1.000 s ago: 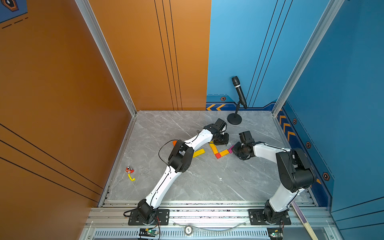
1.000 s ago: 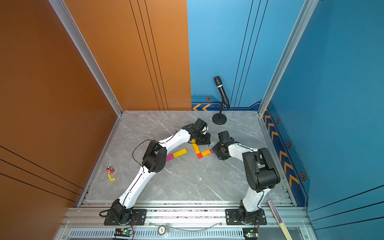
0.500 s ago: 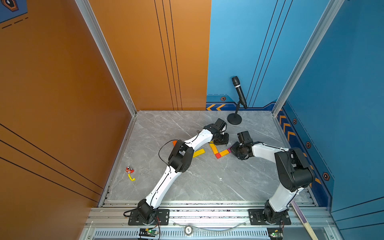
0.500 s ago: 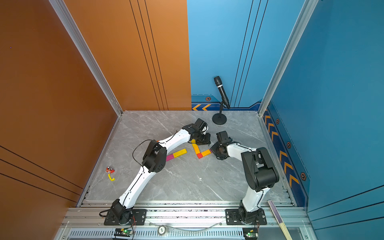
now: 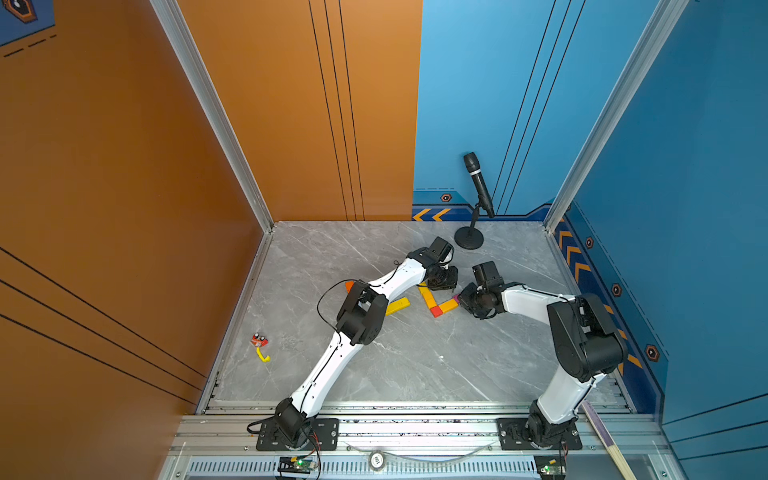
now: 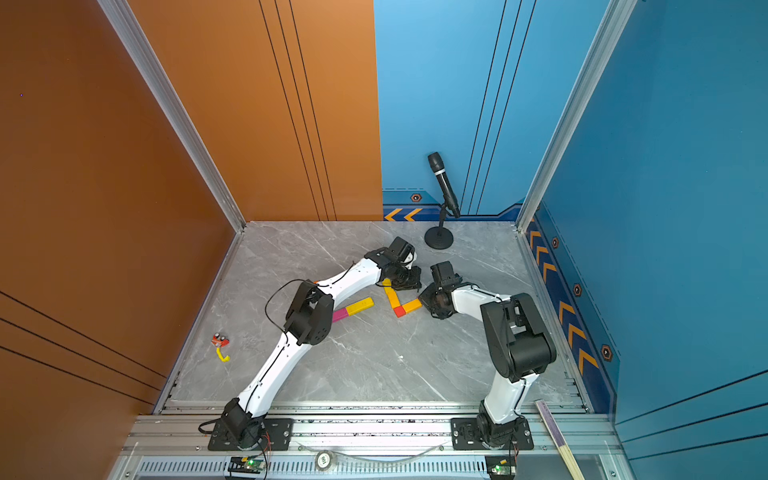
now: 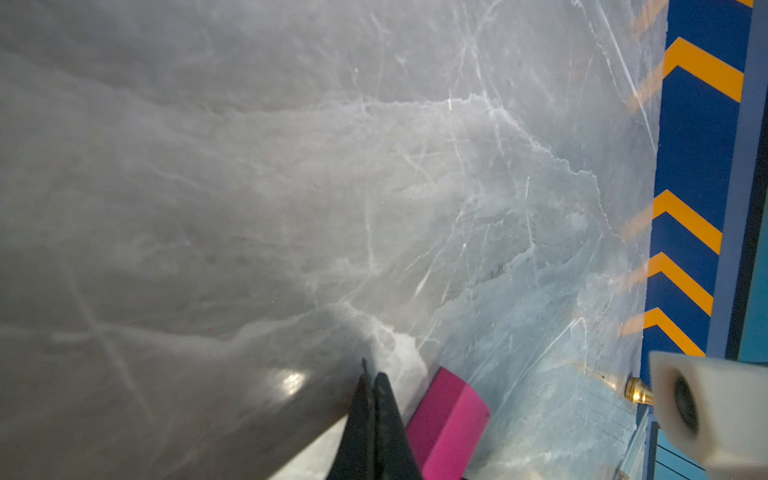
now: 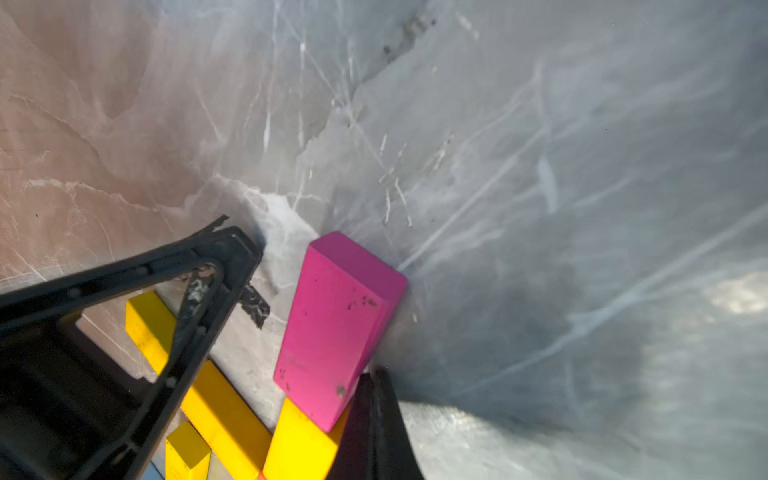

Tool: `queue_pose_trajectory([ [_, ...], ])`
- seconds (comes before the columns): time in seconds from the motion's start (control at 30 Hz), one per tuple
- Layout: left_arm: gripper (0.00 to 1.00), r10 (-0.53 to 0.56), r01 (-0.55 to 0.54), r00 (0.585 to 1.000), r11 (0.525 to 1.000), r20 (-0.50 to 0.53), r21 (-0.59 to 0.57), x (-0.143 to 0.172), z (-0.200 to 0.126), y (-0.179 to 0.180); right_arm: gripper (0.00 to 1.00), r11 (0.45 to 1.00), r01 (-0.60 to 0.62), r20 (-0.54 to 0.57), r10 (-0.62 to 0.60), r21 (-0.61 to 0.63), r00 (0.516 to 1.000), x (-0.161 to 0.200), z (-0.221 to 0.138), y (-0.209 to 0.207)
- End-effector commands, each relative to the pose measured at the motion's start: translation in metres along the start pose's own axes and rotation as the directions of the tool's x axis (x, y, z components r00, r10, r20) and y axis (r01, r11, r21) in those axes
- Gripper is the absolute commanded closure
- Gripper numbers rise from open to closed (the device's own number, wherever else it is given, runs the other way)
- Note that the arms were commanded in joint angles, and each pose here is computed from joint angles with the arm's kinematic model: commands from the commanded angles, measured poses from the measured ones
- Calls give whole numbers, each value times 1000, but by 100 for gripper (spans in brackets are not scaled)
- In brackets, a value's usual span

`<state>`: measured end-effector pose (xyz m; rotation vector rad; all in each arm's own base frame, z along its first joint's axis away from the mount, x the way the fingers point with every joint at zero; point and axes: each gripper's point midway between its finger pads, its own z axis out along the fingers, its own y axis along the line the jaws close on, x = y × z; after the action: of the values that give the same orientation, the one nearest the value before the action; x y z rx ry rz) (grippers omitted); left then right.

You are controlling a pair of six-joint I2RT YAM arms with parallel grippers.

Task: Assemble the letter v with building blocks
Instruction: Assemble the building block at the center of the board.

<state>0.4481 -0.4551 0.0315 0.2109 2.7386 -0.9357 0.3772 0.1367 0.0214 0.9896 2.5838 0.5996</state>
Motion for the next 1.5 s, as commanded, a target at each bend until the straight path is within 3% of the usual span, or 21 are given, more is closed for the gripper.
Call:
queue_pose_trajectory([
  [0.0,100,2,-2,999,1000,-53,-3,16,12,2,100,999,-20,10,20,51,1000,2,-4,-13],
  [0.33,100,10,-10,995,1000,-95,-4,33,15,3,100,996,-54,72,49,65,996,-13,-22,-27],
  [1.47,100,15,-17,995,1000,-101,-15,41,12,-3,100,996,-63,70,58,66,996,-11,-20,-30],
])
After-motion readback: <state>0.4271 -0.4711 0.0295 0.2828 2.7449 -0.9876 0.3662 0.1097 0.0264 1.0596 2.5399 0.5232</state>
